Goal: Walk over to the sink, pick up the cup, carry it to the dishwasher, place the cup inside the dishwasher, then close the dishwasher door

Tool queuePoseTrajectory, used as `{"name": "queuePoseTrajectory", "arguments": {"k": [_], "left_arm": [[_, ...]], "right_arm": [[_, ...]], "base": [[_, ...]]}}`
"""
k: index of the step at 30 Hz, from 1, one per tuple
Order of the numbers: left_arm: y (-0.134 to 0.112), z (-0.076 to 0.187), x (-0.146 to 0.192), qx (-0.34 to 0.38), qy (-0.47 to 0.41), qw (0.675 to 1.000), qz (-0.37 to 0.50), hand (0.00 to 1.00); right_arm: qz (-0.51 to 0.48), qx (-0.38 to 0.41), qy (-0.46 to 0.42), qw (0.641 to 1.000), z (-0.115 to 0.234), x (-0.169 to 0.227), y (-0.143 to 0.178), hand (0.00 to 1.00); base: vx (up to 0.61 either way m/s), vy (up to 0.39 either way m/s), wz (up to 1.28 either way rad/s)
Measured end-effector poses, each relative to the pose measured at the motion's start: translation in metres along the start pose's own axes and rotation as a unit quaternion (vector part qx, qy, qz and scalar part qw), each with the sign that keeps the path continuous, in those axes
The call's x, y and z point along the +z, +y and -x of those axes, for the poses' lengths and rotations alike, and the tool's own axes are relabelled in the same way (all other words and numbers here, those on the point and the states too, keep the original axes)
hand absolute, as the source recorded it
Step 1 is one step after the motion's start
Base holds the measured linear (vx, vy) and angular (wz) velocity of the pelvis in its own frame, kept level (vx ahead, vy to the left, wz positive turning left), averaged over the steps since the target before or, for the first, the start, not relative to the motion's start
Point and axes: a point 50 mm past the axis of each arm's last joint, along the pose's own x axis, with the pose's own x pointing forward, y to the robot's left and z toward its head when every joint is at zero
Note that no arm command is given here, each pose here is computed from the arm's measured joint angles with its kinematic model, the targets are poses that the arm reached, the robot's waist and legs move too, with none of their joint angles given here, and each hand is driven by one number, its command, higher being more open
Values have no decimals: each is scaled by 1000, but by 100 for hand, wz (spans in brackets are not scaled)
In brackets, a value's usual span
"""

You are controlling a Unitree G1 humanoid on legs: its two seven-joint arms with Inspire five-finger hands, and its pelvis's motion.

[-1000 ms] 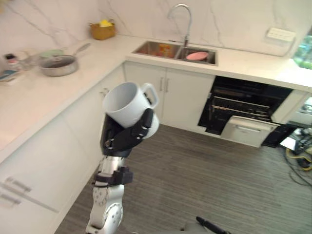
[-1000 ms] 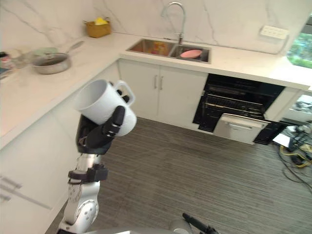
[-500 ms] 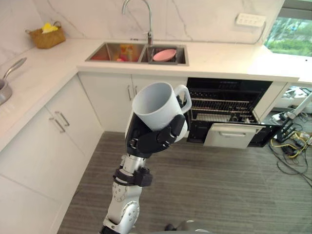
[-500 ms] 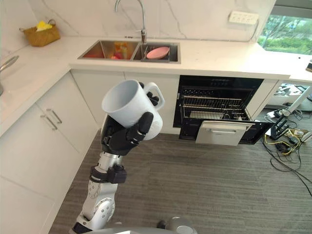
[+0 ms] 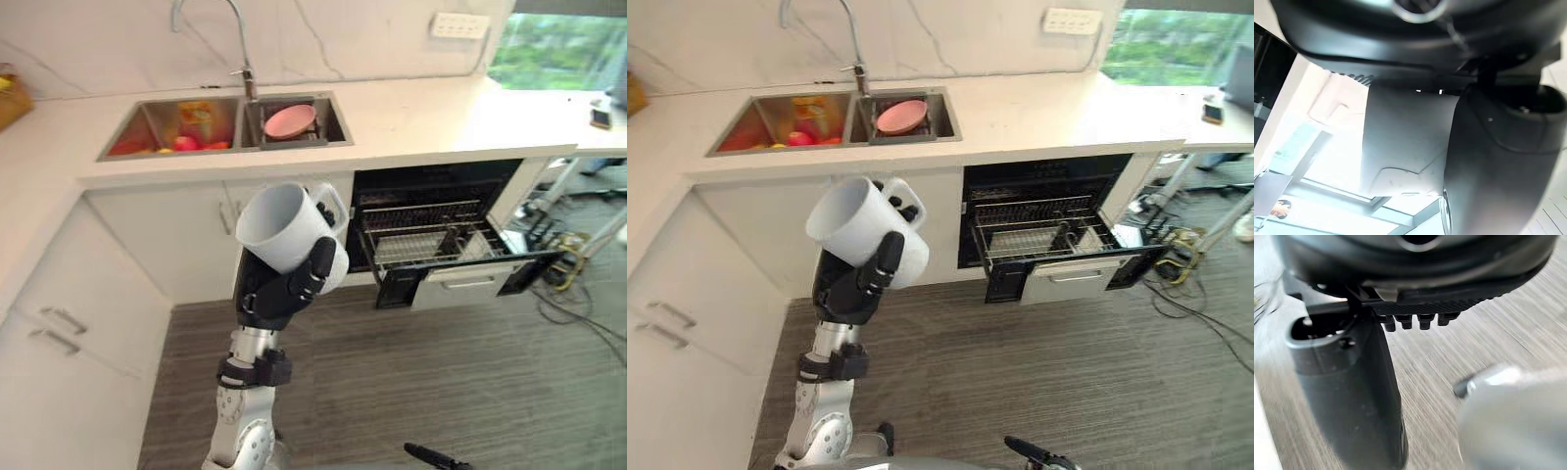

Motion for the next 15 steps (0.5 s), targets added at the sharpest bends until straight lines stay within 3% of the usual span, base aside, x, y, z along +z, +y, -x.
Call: {"name": "queuePoseTrajectory", "arguments": {"k": [3,8,11,15], "left_arm": [[0,-2,1,-7,-1,1000,13,0],[-5,-4,7,-47,8,999,15,0],[-16,-8,9,-87,9,996,0,0],[-13,-16,6,-70,9,997,41,0]], "right_arm": [[-72,-29,17,997,-2,-14,-11,100],[-57,-45,-78,994,4,5,-17,100],[-41,-18,-230,972,27,53,1,100],[-70,-11,-432,899,84,115,11,100]], "base": [[214,365,-14],[163,209,-66],[283,53,-54],[280,-117,-35]]}}
